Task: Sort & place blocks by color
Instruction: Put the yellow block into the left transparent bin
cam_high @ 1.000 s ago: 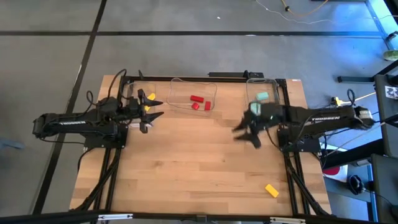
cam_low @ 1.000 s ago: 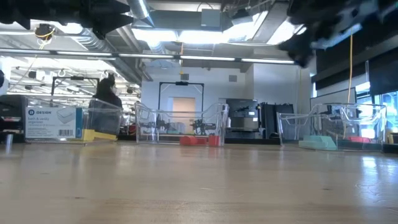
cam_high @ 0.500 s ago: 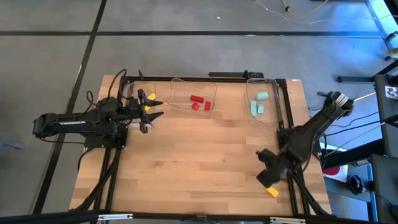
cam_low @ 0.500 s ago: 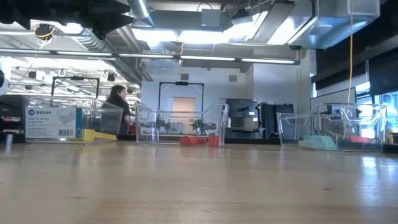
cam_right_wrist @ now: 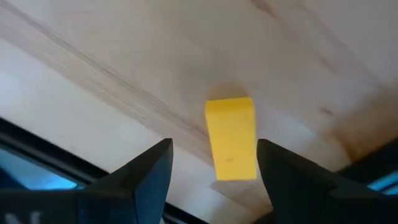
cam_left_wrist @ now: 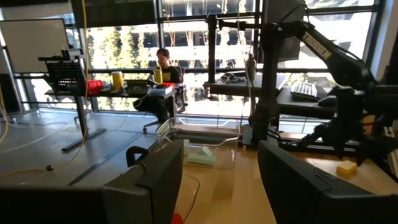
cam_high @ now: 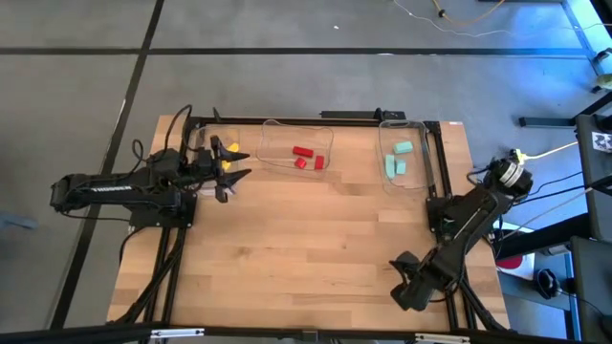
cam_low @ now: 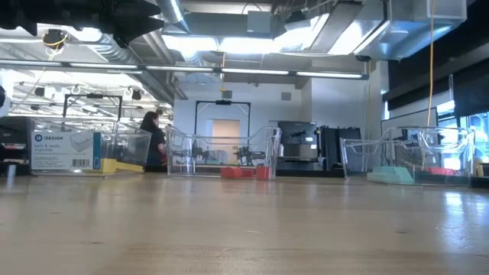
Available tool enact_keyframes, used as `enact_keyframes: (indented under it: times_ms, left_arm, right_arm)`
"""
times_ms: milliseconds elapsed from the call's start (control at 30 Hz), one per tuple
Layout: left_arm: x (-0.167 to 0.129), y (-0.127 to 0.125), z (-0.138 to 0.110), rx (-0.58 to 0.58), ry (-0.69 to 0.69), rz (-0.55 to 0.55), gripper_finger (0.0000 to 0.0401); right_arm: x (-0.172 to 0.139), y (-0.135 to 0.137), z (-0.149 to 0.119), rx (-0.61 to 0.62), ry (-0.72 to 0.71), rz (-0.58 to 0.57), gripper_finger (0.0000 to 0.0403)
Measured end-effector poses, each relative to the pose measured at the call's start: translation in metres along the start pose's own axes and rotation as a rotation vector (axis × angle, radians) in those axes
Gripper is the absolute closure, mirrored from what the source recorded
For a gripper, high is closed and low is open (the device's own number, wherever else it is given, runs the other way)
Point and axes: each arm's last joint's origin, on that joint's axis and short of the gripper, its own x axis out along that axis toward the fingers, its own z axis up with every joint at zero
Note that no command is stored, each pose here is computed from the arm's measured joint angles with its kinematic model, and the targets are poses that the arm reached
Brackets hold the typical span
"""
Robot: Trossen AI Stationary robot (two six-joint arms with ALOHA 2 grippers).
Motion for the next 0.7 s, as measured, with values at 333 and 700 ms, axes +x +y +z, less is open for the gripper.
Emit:
enact_keyframes:
  times_ms: [333,700]
  left_arm:
    - [0.0,0.001,0.0,0.001,-0.002,0.029,0.0203]
    - [0.0,0.001,0.0,0.0,-0.002,0.028,0.0203]
  right_arm:
    - [0.027,0.004,0.001,0.014,0.052,-0.107,0.0168]
    - [0.04,0.005,0.004,-0.056,0.057,-0.153,0.0171]
